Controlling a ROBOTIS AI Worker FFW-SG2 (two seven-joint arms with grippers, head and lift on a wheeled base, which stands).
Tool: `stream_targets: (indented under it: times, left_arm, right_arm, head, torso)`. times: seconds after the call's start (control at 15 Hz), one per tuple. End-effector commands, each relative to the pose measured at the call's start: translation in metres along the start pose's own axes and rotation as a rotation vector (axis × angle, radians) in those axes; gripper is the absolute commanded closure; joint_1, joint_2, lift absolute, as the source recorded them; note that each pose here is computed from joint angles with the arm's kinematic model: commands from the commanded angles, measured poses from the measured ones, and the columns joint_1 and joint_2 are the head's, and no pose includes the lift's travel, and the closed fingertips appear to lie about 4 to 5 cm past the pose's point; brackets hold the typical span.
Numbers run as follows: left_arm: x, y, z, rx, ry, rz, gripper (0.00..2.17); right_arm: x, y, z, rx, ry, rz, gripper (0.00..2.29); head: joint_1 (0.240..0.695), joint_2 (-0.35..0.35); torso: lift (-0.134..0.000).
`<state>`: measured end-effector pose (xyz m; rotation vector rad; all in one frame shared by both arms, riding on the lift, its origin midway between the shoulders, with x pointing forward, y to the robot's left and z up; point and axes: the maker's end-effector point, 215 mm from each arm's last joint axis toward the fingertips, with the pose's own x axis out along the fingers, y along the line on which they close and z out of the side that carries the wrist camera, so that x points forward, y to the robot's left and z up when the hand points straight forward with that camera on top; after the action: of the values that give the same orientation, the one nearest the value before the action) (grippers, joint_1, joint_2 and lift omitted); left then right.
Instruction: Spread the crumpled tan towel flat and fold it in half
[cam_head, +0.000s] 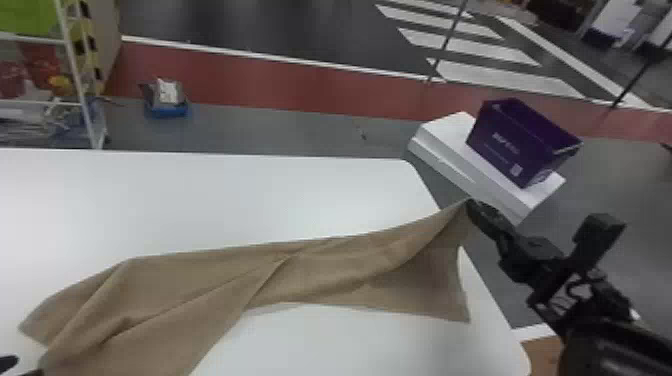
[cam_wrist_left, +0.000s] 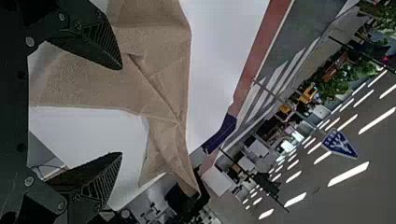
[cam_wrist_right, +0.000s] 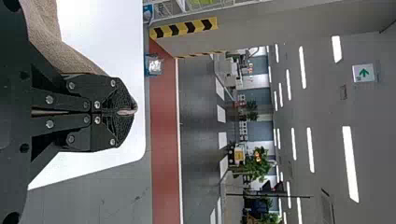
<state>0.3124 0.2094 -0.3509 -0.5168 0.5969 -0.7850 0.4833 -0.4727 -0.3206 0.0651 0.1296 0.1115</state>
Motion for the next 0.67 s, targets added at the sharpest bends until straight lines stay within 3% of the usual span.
stream_targets:
  times: [0.0, 0.27, 0.33, 0.4, 0.6]
  left_arm:
    - [-0.001, -0.012, -0.009, -0.006, 0.011, -0.025, 0.35]
    - [0.018, -0.026, -0.038, -0.02, 0.088, -0.052, 0.36]
    - [0.025, -0.027, -0.05, -0.032, 0.113, -0.052, 0.49]
    - [0.032, -0.028, -0.056, 0.001, 0.117, -0.052, 0.51]
    - [0.052, -0.029, -0.062, 0.226, 0.089, -0.023, 0.51]
  right_arm:
    - [0.003, 0.004, -0.001, 0.003, 0.005, 0.006, 2.13]
    - [0.001, 0.0, -0.006, 0.008, 0.013, -0.001, 2.13]
    - [0.001, -0.001, -0.007, 0.007, 0.013, -0.001, 2.13]
    - [0.001, -0.001, -0.007, 0.008, 0.014, -0.001, 2.13]
    - [0.001, 0.001, -0.008, 0.011, 0.014, 0.001, 2.13]
  head:
    - [0.695, -0.35]
    - [0.695, -0.35]
    - [0.695, -0.35]
    - [0.695, -0.35]
    - [0.695, -0.35]
  torso:
    - [-0.124]
    - [-0.124]
    - [-0.124]
    - [-0.124]
    - [-0.124]
